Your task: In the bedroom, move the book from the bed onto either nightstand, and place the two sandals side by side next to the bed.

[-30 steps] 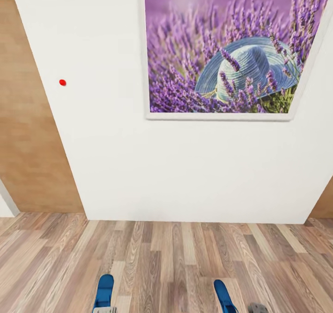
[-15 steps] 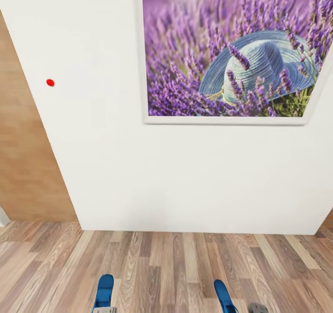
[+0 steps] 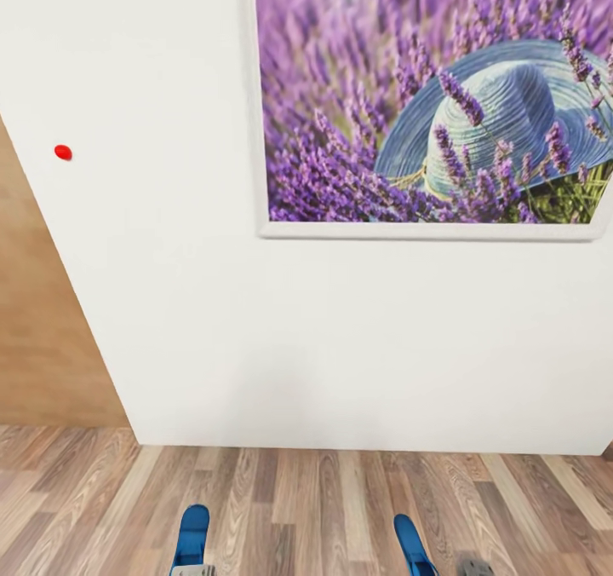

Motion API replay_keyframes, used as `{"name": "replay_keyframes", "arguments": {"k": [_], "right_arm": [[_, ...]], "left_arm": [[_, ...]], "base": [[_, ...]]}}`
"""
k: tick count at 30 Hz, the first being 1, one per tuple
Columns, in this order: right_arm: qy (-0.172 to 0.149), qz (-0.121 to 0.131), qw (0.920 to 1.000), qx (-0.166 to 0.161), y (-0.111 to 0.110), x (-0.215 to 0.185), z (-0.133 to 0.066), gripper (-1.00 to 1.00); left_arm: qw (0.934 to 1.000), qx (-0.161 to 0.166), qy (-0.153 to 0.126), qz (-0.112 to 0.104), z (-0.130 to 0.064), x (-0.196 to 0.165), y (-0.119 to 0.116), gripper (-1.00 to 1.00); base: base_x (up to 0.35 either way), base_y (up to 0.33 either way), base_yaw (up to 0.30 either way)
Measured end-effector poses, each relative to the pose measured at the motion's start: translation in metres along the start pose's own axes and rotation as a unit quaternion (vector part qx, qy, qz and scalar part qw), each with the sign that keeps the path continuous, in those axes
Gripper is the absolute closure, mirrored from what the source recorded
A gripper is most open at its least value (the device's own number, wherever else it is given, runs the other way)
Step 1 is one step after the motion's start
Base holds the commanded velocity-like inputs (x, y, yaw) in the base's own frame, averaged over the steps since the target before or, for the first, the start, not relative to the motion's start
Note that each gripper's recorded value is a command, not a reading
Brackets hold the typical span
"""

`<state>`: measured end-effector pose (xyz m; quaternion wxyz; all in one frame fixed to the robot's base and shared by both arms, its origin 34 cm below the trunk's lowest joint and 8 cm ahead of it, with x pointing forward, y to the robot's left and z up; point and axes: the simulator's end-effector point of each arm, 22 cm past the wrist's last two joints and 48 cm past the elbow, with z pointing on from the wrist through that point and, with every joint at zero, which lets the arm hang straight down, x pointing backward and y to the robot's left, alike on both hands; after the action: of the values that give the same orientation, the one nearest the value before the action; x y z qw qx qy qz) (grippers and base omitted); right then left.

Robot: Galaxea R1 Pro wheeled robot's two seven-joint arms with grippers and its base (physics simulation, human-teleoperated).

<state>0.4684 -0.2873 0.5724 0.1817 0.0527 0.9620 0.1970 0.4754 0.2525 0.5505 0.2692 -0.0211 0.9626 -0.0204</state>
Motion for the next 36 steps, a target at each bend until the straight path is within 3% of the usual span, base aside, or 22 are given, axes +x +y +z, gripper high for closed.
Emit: {"name": "replay_keyframes", "arguments": {"k": [11,17,36], "right_arm": [[0.0,0.0,1.0,0.0,0.0,0.0,0.0,1.0],[0.0,0.0,1.0,0.0,0.0001,0.0,0.0,1.0],[0.001,0.0,1.0,0.0,-0.0002,0.0,0.0004,1.0]], "left_arm": [[1.0,0.0,0.0,0.0,0.0,0.0,0.0003,1.0],[1.0,0.0,0.0,0.0,0.0,0.0002,0.0004,1.0],[1.0,0.0,0.0,0.0,0.0003,0.0001,0.0004,1.0]], "base": [[0.333,0.0,0.006],[0.329,0.0,0.192],[0.021,0.0,0.287]]}}
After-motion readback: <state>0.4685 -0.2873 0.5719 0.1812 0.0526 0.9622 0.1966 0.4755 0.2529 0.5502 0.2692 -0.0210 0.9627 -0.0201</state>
